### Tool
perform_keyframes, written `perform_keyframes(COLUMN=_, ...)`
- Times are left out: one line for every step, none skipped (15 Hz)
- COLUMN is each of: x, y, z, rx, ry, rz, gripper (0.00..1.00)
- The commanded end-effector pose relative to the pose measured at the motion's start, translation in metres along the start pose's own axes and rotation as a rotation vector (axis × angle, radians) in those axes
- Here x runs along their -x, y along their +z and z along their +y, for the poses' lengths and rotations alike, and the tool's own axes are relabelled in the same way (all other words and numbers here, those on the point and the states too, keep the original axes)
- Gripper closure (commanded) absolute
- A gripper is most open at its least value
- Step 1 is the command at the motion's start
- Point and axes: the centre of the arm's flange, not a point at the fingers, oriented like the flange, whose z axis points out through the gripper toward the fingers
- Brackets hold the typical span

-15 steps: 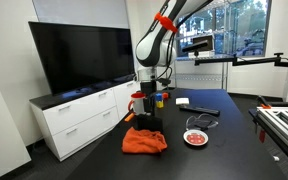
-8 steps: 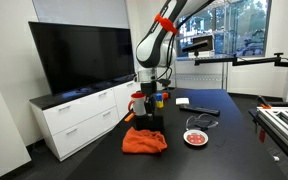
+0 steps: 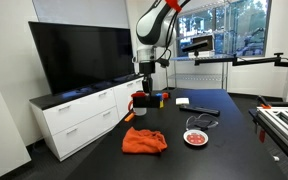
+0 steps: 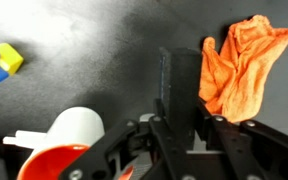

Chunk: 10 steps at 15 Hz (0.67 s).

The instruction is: Place the black object on top of the cup

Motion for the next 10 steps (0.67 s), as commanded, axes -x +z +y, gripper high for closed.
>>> perform_keyframes(x=0.004, y=-0.064, z=0.004, rx=0.025, ry=-0.031, rz=0.002, gripper=0.92)
perform_keyframes(x=0.003, y=-0.077, z=0.006, rx=0.036, ry=-0.027, rz=0.003, gripper=0.92)
perform_keyframes(x=0.002, y=-0.089, z=0.008, rx=0.044, ry=-0.022, rz=0.005, gripper=0.92)
perform_keyframes(x=-0.001, y=-0.096, z=0.010, rx=0.061, ry=-0.016, rz=0.006, gripper=0.92)
perform_keyframes(x=-0.005, y=-0.101, z=0.012, rx=0.076, ry=-0.012, rz=0.007, gripper=0.92)
perform_keyframes(x=-0.011, y=-0.100, z=0.016, rx=0.084, ry=-0.005, rz=0.009, gripper=0.92)
perform_keyframes(x=-0.016, y=-0.100, z=0.018, rx=0.095, ry=0.001, rz=0.013, gripper=0.92)
perform_keyframes(x=-0.021, y=-0.095, z=0.021, rx=0.100, ry=0.007, rz=0.010, gripper=0.92)
perform_keyframes(x=-0.027, y=-0.091, z=0.023, rx=0.108, ry=0.020, rz=0.009, gripper=0.92)
perform_keyframes(x=-0.032, y=-0.086, z=0.026, rx=0.114, ry=0.029, rz=0.004, gripper=0.92)
